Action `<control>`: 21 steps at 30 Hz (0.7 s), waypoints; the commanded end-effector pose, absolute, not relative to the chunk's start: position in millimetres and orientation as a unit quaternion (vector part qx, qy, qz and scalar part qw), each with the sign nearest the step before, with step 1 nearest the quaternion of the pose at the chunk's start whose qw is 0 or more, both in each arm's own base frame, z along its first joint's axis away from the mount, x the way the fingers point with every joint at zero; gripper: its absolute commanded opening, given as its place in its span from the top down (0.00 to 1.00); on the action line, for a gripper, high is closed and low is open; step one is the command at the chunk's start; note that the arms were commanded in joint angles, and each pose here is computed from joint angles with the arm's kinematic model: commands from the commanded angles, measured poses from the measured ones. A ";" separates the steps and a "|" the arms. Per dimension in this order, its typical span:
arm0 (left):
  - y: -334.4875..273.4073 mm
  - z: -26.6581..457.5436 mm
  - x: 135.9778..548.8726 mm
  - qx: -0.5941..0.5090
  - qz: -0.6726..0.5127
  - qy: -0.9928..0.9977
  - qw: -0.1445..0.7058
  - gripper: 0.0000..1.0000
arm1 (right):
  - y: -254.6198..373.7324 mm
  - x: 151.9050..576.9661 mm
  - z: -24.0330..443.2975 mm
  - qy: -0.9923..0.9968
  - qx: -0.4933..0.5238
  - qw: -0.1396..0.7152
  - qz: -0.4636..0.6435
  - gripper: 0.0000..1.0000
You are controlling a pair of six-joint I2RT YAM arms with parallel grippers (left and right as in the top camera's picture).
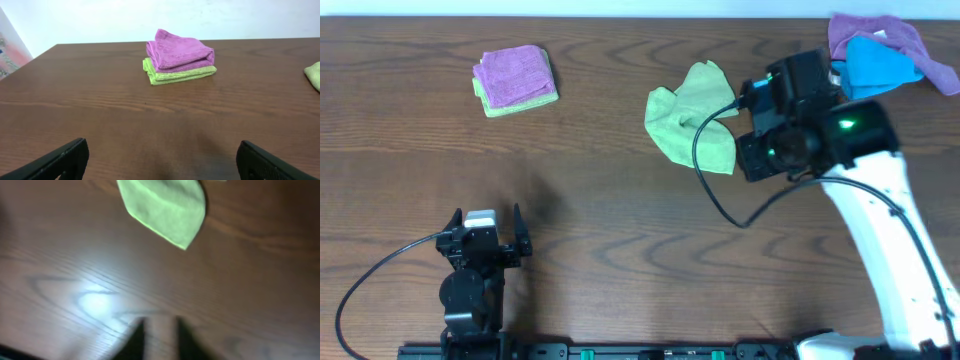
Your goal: Fold the cloth
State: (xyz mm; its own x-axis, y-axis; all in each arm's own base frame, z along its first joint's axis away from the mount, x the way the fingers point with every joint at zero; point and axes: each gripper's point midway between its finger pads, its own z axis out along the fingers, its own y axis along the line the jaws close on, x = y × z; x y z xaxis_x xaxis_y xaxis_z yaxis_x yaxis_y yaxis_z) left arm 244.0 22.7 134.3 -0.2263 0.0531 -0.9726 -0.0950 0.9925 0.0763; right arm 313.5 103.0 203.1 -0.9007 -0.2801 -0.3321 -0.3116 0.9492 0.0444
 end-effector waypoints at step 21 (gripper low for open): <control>21.6 113.8 242.5 -0.011 0.058 0.795 0.603 0.05 | 132.8 388.1 59.9 0.980 -0.111 0.143 0.084 0.99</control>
State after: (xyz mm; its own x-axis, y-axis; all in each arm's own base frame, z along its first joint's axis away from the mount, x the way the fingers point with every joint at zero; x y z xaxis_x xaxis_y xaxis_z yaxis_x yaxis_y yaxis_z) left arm 244.0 22.6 134.3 -0.2262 0.0531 -0.9726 -0.0946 0.9926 0.0762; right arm 377.6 132.0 64.7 -0.9289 -0.2190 -0.2987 -0.2640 0.9571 0.1194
